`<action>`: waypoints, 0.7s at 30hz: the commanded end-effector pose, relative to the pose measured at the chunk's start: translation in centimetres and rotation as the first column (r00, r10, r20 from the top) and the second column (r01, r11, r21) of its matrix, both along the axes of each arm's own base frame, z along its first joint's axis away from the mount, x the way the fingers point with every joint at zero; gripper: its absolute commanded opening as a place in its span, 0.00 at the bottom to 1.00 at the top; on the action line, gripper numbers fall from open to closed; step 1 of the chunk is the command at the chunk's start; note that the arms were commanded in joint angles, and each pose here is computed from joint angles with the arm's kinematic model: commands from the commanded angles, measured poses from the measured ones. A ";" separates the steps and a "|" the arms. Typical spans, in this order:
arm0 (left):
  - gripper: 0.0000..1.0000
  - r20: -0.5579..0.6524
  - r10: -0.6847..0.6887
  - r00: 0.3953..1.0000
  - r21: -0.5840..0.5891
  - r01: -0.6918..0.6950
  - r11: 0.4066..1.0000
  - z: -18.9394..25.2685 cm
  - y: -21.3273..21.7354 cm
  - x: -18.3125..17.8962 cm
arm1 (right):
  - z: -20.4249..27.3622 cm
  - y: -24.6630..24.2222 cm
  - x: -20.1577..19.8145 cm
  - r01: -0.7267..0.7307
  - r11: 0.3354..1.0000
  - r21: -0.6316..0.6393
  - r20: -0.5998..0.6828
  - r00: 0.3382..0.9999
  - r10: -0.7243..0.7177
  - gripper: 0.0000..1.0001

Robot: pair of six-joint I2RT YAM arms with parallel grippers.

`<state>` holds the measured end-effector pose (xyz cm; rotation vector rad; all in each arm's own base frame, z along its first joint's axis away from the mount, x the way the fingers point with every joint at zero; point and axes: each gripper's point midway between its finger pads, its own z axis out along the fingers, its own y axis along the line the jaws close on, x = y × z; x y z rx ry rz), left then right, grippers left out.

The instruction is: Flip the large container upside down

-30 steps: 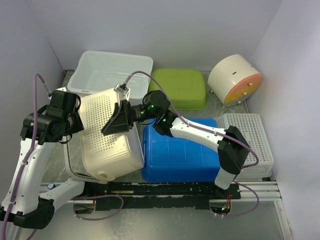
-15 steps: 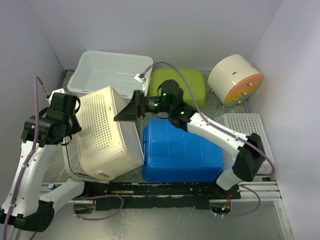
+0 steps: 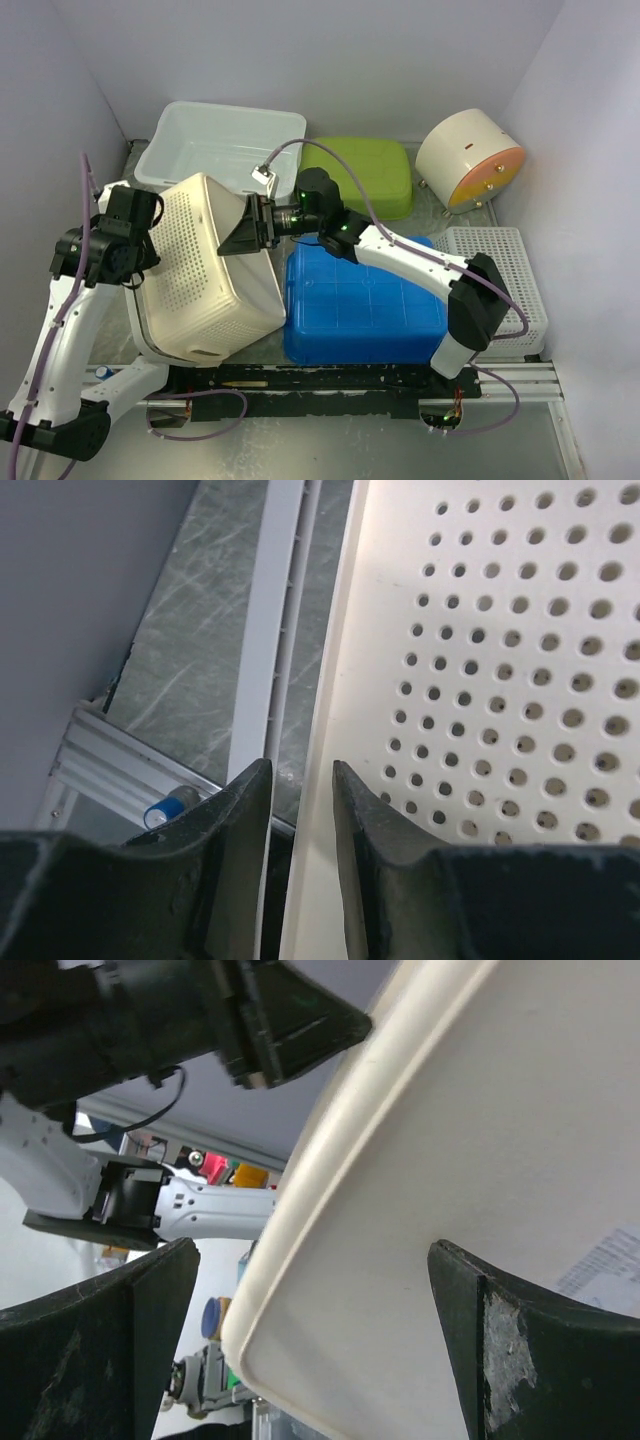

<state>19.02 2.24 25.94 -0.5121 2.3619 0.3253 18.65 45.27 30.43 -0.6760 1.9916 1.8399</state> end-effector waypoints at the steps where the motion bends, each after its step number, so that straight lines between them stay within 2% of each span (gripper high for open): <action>1: 0.42 -0.098 0.011 0.995 0.018 -0.009 1.000 -2.3 0.0 -0.1 | 3.7 1.0 -2.2 -0.102 0.992 0.081 0.093 0.991 0.094 1.00; 9: 0.40 -0.121 0.039 0.992 0.031 -0.035 0.999 -3.9 0.2 2.3 | 4.5 3.1 -4.0 -0.180 0.979 0.090 0.123 0.978 0.169 1.00; 21: 0.41 -0.042 0.063 0.997 0.059 -0.061 0.996 -0.7 1.9 5.0 | 3.1 6.2 -5.1 -0.261 0.960 0.097 0.077 0.964 0.254 1.00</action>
